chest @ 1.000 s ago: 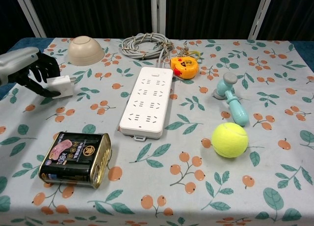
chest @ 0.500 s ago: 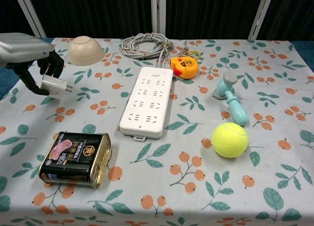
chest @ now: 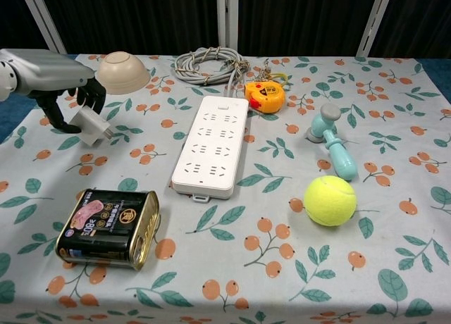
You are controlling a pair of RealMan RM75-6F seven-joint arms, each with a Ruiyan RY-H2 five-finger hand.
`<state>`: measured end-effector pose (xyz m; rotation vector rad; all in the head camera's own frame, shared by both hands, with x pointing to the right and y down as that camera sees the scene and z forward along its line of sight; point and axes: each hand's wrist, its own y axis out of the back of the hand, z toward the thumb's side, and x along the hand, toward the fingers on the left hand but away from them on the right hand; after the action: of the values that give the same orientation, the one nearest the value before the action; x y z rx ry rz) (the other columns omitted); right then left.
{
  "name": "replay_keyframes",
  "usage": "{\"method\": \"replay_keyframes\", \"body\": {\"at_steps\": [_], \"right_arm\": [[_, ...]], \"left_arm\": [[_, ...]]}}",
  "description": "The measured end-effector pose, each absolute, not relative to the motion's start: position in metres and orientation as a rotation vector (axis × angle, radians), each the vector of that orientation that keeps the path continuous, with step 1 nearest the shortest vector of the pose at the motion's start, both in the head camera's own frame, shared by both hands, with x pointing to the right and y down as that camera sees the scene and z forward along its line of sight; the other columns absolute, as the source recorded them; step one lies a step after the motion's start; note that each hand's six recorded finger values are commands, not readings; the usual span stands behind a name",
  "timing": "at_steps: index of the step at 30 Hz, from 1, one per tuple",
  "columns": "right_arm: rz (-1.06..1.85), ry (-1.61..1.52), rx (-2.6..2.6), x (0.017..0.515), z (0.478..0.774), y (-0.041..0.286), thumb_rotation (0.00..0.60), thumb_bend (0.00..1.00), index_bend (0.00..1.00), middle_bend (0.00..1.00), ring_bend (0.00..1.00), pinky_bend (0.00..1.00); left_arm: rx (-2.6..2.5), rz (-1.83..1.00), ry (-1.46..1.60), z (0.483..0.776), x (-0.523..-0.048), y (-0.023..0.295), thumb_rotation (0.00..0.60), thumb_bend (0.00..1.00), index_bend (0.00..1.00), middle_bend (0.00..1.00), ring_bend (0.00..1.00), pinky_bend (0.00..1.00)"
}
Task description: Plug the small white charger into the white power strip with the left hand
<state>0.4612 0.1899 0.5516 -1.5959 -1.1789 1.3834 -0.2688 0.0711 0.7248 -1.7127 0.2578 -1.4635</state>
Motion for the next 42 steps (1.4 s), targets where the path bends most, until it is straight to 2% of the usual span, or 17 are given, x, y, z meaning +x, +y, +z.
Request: {"method": "replay_keyframes", "body": {"at_steps": [9, 16, 22, 26, 34, 42], "right_arm": [[1.382, -1.182, -1.592, 0.461, 0.551, 0.190, 0.600, 0.13, 0.00, 0.01, 0.00, 0.00], [1.378, -1.181, -1.592, 0.460, 0.550, 0.188, 0.600, 0.13, 0.00, 0.02, 0.00, 0.00], [1.374, -1.183, -1.593, 0.460, 0.550, 0.187, 0.600, 0.13, 0.00, 0.02, 0.00, 0.00], [1.371, -1.183, -1.590, 0.460, 0.550, 0.187, 0.600, 0.13, 0.00, 0.02, 0.00, 0.00], [1.368, -1.175, -1.601, 0.459, 0.552, 0.186, 0.600, 0.13, 0.00, 0.02, 0.00, 0.00], [1.366, -1.170, -1.604, 0.457, 0.551, 0.186, 0.600, 0.13, 0.00, 0.02, 0.00, 0.00]], "left_arm": [[-1.712, -1.450, 0.245, 0.724, -0.263, 0.080, 0.600, 0.35, 0.40, 0.43, 0.33, 0.32], [-1.711, -1.444, 0.262, 0.721, -0.262, 0.085, 0.600, 0.28, 0.26, 0.33, 0.26, 0.30], [-1.744, -1.440, 0.331, 0.717, -0.264, 0.091, 0.600, 0.22, 0.24, 0.30, 0.23, 0.29], [-1.803, -1.425, 0.462, 0.714, -0.266, 0.093, 0.600, 0.19, 0.27, 0.31, 0.23, 0.30], [-1.969, -1.380, 0.822, 0.723, -0.280, 0.103, 0.600, 0.22, 0.36, 0.34, 0.23, 0.30], [-1.994, -1.350, 0.940, 0.742, -0.288, 0.116, 0.600, 0.23, 0.36, 0.36, 0.23, 0.30]]}}
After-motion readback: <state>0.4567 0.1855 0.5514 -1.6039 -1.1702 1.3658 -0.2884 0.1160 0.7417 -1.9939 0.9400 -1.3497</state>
